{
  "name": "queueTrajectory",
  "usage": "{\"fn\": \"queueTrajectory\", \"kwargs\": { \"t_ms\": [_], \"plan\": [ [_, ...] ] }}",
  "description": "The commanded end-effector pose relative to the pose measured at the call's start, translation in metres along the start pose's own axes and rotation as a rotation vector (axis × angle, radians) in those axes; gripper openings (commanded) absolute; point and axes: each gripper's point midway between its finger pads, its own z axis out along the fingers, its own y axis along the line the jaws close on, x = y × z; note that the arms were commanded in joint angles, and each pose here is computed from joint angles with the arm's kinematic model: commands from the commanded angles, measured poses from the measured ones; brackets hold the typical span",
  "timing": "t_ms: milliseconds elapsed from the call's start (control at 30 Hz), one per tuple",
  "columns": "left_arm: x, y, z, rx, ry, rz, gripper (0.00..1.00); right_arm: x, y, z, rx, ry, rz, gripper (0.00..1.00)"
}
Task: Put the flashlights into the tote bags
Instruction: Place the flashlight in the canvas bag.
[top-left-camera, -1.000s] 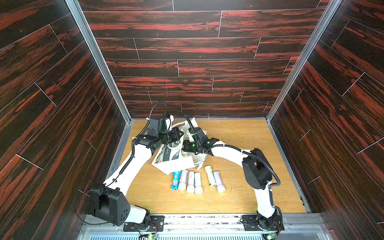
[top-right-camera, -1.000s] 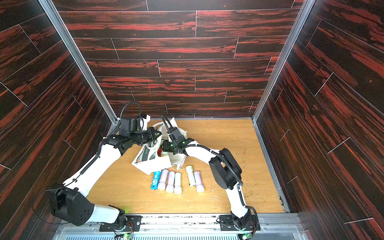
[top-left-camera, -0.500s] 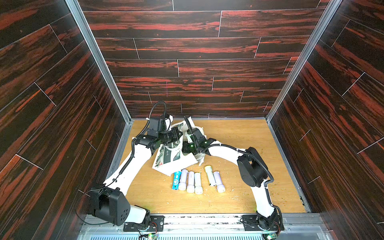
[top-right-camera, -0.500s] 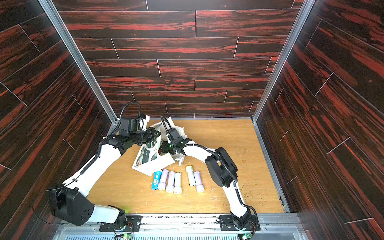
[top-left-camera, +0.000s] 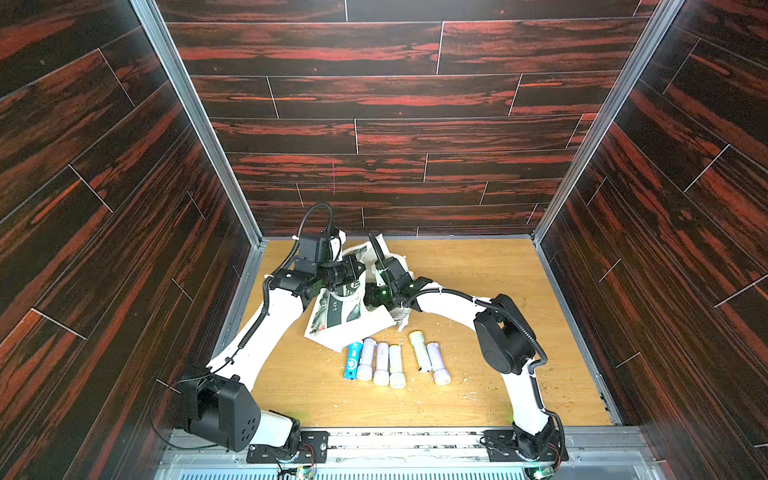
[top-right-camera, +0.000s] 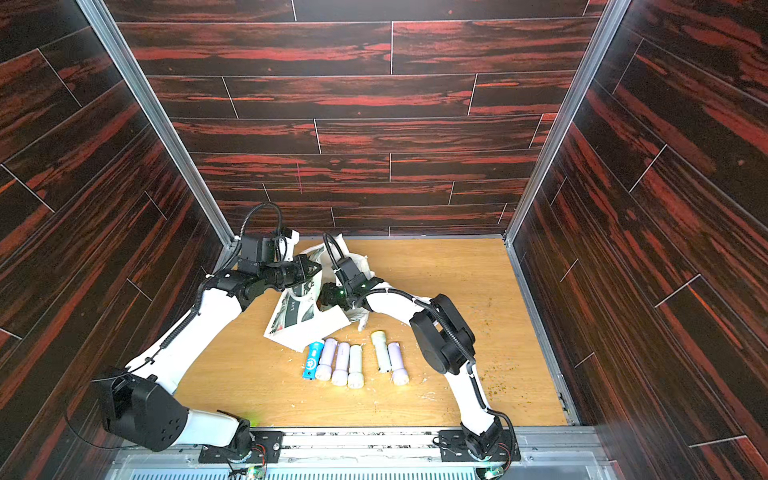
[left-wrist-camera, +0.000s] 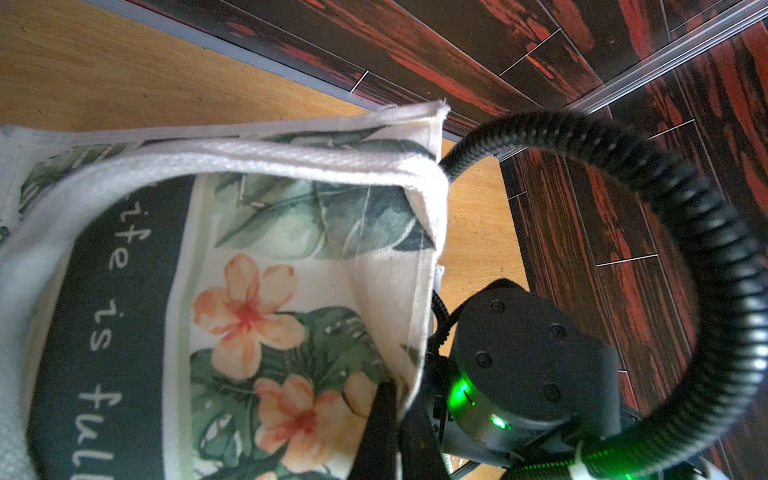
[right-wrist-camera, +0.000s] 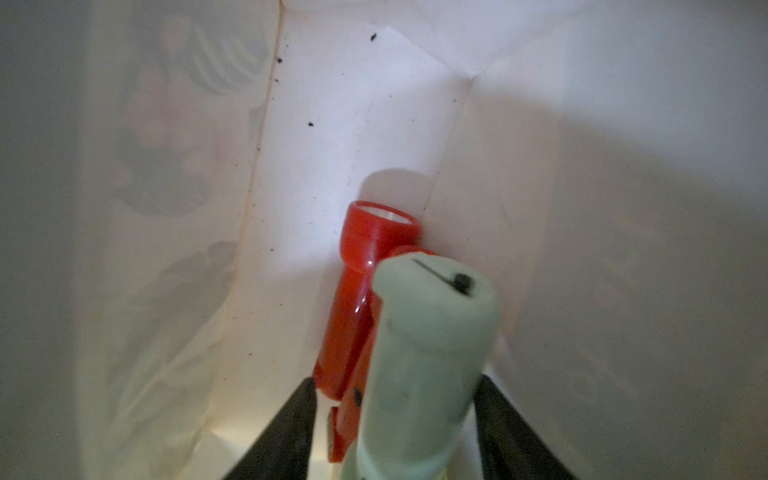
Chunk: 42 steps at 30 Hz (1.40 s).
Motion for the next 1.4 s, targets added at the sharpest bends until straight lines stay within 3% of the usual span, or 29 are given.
{"fn": "queueTrajectory", "kwargs": {
  "t_ms": [0,300,633,900,1167,1367],
  "plan": [
    [0.002,-0.014,-0.01,0.045,-0.004,0.011,0.0,0.016,-0.013,0.006,0.043,0.041,0.013,0.69],
    [0.004,-0.006,-0.01,0.006,-0.006,0.029,0.0,0.0,-0.006,-0.016,0.075,-0.021,-0.011,0.87],
    [0.006,0.012,-0.02,-0.122,0.012,0.121,0.0,-0.03,0.031,-0.081,0.044,-0.132,-0.075,0.88],
    [0.0,0.038,-0.038,-0.321,0.014,0.207,0.0,-0.032,0.039,-0.148,0.074,-0.21,-0.151,0.88],
    [-0.011,0.061,-0.056,-0.491,-0.004,0.277,0.0,0.003,-0.003,-0.213,0.21,-0.25,-0.186,0.86],
    [-0.012,0.079,-0.061,-0.584,0.003,0.317,0.0,0.062,-0.059,-0.228,0.328,-0.137,-0.129,0.74]
  ]
}}
